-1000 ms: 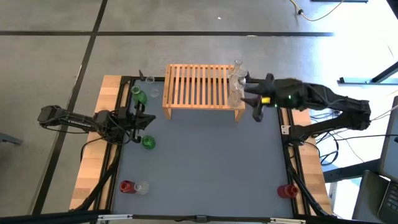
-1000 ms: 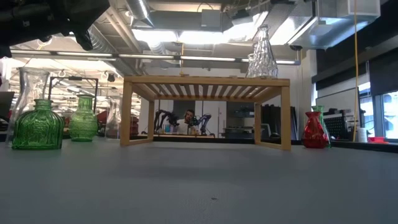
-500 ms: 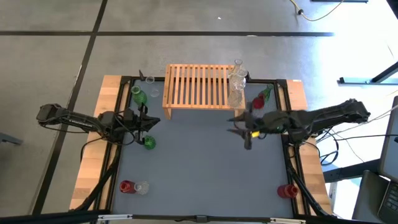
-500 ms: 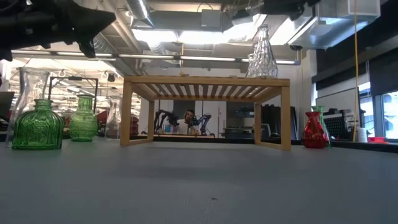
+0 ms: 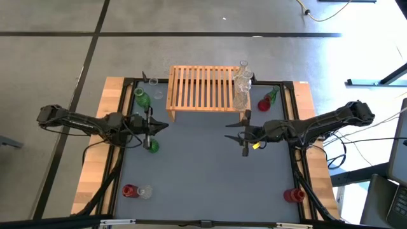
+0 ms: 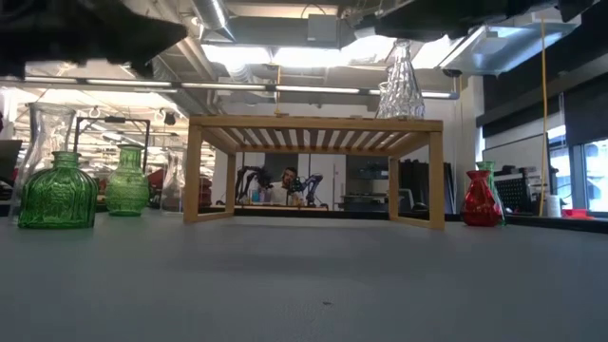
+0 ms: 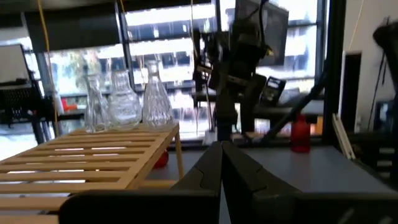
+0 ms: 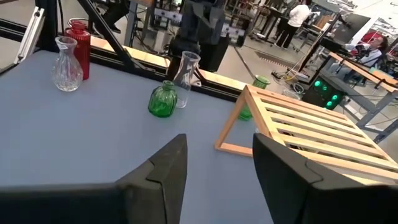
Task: Sort vases onto shelf
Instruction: Put the green vase on the shelf
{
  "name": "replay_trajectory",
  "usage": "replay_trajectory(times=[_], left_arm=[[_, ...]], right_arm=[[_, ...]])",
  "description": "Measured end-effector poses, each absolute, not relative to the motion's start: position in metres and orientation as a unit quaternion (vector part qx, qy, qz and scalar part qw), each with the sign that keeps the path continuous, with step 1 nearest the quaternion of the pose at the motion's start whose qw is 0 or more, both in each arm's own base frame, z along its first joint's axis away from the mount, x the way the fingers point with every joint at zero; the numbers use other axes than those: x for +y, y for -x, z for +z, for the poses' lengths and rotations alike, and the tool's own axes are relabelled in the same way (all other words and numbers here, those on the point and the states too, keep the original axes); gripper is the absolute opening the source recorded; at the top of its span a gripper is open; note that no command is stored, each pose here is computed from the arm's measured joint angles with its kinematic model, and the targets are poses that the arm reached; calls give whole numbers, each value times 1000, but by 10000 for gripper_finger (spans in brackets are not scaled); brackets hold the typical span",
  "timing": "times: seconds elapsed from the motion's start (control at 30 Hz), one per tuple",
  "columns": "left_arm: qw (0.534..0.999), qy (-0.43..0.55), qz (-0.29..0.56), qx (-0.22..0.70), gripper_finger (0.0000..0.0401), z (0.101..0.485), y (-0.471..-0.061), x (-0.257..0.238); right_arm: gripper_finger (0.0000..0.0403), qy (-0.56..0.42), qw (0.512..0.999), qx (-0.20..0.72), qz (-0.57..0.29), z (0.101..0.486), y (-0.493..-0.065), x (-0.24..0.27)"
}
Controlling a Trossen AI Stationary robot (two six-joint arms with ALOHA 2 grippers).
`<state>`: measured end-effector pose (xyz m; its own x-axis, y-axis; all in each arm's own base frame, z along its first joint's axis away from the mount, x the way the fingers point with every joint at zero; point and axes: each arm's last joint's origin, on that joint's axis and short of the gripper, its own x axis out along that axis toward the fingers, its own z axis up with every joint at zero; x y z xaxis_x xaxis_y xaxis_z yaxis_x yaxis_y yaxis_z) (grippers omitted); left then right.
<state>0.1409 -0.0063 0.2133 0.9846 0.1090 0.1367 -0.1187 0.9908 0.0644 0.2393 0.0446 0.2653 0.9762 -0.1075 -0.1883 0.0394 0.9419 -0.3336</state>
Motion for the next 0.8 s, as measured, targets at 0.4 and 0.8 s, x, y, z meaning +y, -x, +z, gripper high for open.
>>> replay_trajectory(times=[0.4,0.8], left_arm=[[989,-35,57,130,2,287,-142,-6],[992,-41,95,68,2,301,-146,-4]], right_arm=[[170,140,985,96,-39,266,-239,45],[170,108,992,54,-45,274,-241,45]])
